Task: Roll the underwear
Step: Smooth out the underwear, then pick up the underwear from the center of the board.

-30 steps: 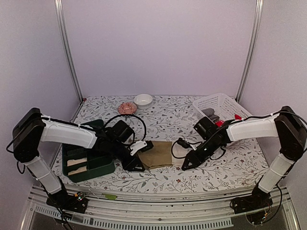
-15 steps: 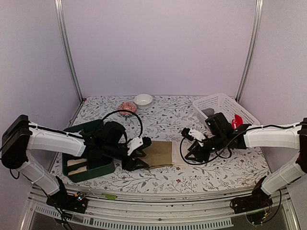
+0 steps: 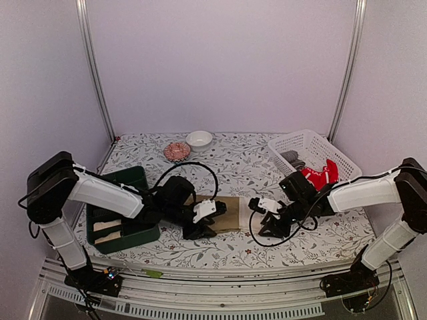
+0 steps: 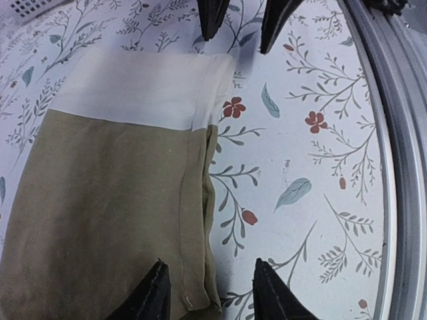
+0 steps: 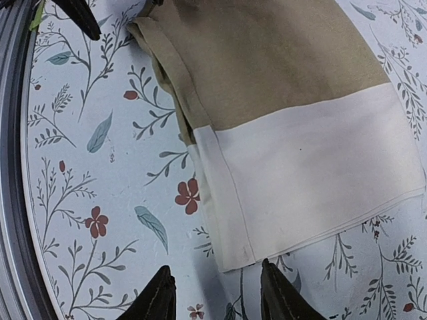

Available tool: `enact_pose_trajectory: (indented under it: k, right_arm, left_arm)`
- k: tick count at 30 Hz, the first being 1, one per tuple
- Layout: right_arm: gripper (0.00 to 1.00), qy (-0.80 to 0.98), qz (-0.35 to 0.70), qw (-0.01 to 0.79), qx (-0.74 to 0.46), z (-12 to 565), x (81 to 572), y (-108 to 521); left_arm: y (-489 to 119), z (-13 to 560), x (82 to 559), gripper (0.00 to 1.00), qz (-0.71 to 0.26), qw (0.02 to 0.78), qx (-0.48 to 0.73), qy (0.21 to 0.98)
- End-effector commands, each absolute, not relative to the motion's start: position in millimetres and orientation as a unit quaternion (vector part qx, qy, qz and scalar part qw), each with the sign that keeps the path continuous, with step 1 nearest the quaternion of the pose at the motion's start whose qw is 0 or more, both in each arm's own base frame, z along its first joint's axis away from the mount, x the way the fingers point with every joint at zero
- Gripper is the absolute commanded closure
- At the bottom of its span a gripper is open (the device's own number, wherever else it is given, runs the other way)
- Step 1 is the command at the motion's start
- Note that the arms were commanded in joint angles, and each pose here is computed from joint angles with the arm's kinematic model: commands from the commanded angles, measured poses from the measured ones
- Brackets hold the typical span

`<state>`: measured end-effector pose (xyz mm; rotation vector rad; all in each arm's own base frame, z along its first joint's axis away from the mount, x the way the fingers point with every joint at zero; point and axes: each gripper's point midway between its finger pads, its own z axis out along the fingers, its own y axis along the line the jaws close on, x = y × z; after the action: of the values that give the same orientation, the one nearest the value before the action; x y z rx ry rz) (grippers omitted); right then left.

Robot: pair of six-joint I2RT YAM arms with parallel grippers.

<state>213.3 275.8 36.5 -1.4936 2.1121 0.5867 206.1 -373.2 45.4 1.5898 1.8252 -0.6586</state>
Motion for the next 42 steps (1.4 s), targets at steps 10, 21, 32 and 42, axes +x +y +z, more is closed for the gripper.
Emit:
enact_pose_trajectory:
  k: [10, 21, 32, 42]
  right_arm:
    - [0.58, 0.754, 0.181, 0.240, -0.584, 12.9, 203.9, 278.9]
    - [0.69, 0.743, 0.119, 0.278, -0.597, 17.7, 212.0, 282.3]
    - [0.76, 0.751, 0.110, 0.250, -0.601, -5.2, 209.2, 283.0]
    - [1.00, 0.769, 0.147, 0.209, -0.586, -1.9, 182.3, 282.5]
  left_arm:
    - [-375.7, 12.5, 194.8, 0.86, -0.230, 0.270, 0.635, 0.687]
    - [-367.4, 7.6, 190.7, 0.96, -0.220, 0.259, 0.640, 0.689]
    - [-362.7, 9.1, 189.6, 0.98, -0.217, 0.259, 0.638, 0.692]
    - [-356.0, 17.2, 183.9, 1.00, -0.221, 0.262, 0.635, 0.692]
